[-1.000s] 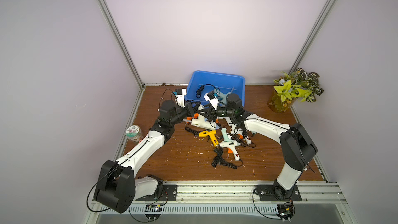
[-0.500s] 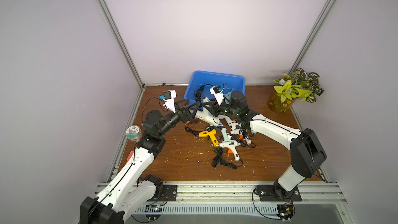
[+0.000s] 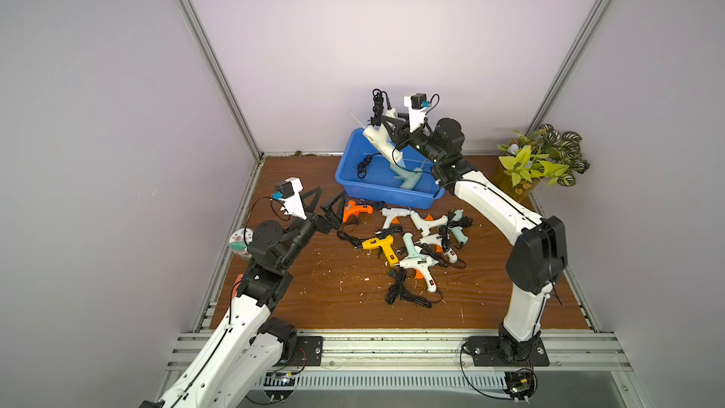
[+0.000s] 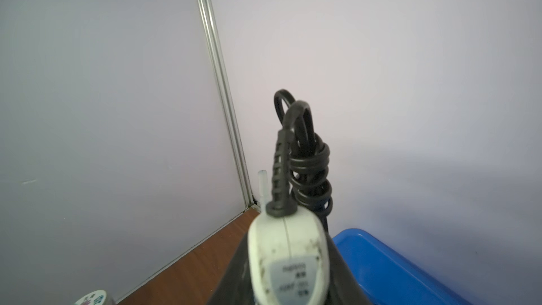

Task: Put the hot melt glue gun into the storage box
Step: Place the hot melt adhesive gun in the storage box.

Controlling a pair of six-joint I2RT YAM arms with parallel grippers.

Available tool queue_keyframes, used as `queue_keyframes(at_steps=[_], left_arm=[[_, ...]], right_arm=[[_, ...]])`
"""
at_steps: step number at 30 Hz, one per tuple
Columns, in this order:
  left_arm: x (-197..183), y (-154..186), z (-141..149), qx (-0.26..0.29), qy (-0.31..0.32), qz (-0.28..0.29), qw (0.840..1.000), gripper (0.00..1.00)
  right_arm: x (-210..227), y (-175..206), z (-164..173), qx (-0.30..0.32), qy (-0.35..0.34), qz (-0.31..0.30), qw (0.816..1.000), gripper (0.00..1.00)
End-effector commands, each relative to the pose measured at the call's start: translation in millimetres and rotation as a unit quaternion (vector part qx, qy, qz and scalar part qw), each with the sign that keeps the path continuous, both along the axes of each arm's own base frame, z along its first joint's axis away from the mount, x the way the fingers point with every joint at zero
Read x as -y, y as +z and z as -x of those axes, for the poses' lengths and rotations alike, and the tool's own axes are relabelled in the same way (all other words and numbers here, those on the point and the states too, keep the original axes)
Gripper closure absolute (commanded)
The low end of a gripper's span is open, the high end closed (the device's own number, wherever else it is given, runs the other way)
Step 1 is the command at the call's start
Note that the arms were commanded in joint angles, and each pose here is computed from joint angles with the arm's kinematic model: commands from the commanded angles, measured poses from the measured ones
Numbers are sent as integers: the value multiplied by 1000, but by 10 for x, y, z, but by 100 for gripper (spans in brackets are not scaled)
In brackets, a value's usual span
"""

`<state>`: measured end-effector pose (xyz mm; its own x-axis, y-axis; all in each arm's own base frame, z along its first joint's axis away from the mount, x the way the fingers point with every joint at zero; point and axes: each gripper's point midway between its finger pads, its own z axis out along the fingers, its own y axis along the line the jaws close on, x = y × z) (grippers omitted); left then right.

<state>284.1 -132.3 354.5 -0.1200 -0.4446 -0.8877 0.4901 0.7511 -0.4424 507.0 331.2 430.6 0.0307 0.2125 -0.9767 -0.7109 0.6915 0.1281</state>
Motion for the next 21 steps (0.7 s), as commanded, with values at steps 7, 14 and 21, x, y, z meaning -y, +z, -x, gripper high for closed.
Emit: queue_keyframes(at_steps=[7, 14, 21], left_arm=[[-71, -192, -75, -23, 31, -28, 999, 0], [-78, -279, -113, -34, 36, -32, 998, 0], [-93, -362, -156, -46, 44, -35, 997, 0]], right_arm=[[-157, -282, -731, -12, -11, 53, 998, 100], [-336, -835, -915, -74, 18, 79, 994, 100], [-407, -1199, -839, -142, 52, 52, 987, 100]])
